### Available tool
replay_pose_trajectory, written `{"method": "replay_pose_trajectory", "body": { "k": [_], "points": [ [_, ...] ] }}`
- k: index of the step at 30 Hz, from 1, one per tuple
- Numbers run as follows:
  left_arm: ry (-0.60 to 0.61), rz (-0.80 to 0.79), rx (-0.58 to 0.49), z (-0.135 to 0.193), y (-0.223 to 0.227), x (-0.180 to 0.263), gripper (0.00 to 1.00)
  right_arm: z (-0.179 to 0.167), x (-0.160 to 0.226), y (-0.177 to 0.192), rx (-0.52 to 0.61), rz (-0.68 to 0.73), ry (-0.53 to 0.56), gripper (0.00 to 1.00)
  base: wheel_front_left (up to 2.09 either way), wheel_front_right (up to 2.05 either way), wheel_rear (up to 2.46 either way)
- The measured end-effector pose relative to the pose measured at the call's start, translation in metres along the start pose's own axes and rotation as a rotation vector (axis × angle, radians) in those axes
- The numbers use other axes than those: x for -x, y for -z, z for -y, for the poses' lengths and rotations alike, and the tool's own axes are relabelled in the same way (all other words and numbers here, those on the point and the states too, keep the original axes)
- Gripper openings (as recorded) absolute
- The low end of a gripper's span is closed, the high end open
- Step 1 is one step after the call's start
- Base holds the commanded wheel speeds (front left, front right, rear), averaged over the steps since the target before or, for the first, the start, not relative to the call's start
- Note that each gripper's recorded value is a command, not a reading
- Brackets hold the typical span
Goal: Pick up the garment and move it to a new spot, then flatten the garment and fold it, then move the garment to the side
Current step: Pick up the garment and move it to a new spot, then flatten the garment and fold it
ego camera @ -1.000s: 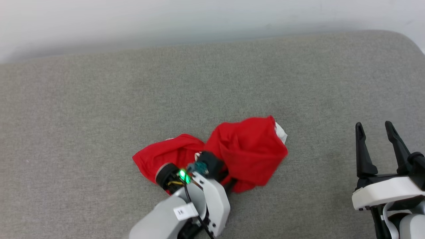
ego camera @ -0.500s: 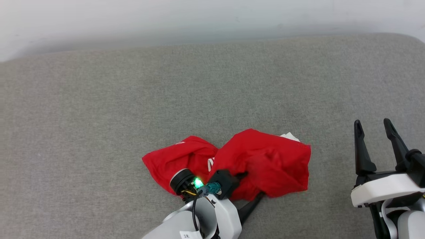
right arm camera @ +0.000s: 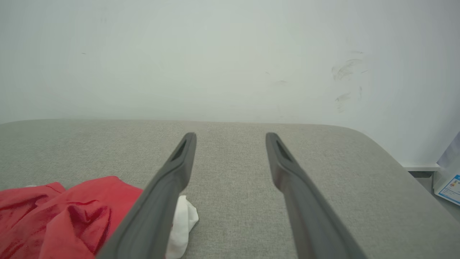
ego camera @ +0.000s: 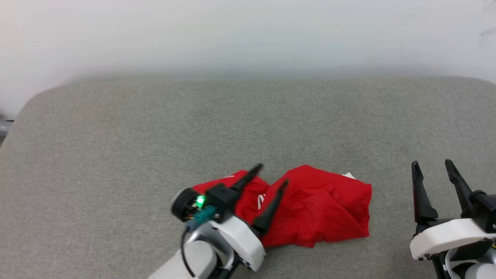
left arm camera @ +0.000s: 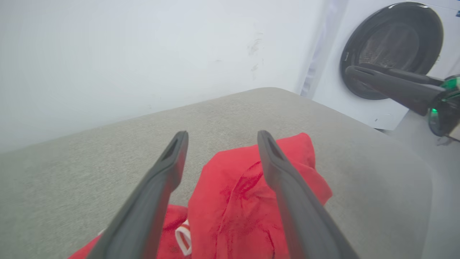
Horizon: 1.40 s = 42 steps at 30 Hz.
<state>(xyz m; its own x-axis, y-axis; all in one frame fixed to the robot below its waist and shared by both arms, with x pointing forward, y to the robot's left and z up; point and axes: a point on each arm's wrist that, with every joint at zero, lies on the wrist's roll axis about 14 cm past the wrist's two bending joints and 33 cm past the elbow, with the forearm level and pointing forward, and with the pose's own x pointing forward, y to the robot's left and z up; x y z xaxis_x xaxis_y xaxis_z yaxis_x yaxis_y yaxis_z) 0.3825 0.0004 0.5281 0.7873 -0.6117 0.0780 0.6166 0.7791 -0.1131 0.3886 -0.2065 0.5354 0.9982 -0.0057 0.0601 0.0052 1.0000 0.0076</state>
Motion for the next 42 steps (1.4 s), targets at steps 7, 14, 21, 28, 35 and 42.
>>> {"method": "replay_pose_trajectory", "body": {
  "k": [7,14,21,28,35,42],
  "points": [
    [-0.249,0.099,-0.039,-0.06,-0.033,0.024,1.0,-0.008,0.004,-0.005,-0.01,0.006,-0.024,1.0,0.0,0.0,0.0],
    [-0.451,0.117,-0.083,-0.109,-0.04,0.068,1.0,-0.011,0.013,-0.001,-0.021,-0.01,-0.032,1.0,0.0,0.0,0.0],
    [-0.543,0.089,-0.109,-0.128,-0.032,0.1,1.0,-0.012,0.021,-0.002,-0.028,-0.01,-0.036,1.0,0.0,0.0,0.0],
    [-0.553,0.059,-0.109,-0.128,-0.022,0.112,1.0,-0.017,0.024,-0.005,-0.028,-0.007,-0.051,1.0,0.0,0.0,0.0],
    [-0.55,0.06,-0.102,-0.126,-0.02,0.11,1.0,-0.019,0.024,-0.006,-0.028,-0.006,-0.056,1.0,0.0,0.0,0.0],
    [-0.55,0.06,-0.107,-0.128,-0.02,0.11,1.0,-0.011,0.025,-0.001,-0.028,-0.026,-0.034,1.0,0.0,0.0,0.0]
  ]
}}
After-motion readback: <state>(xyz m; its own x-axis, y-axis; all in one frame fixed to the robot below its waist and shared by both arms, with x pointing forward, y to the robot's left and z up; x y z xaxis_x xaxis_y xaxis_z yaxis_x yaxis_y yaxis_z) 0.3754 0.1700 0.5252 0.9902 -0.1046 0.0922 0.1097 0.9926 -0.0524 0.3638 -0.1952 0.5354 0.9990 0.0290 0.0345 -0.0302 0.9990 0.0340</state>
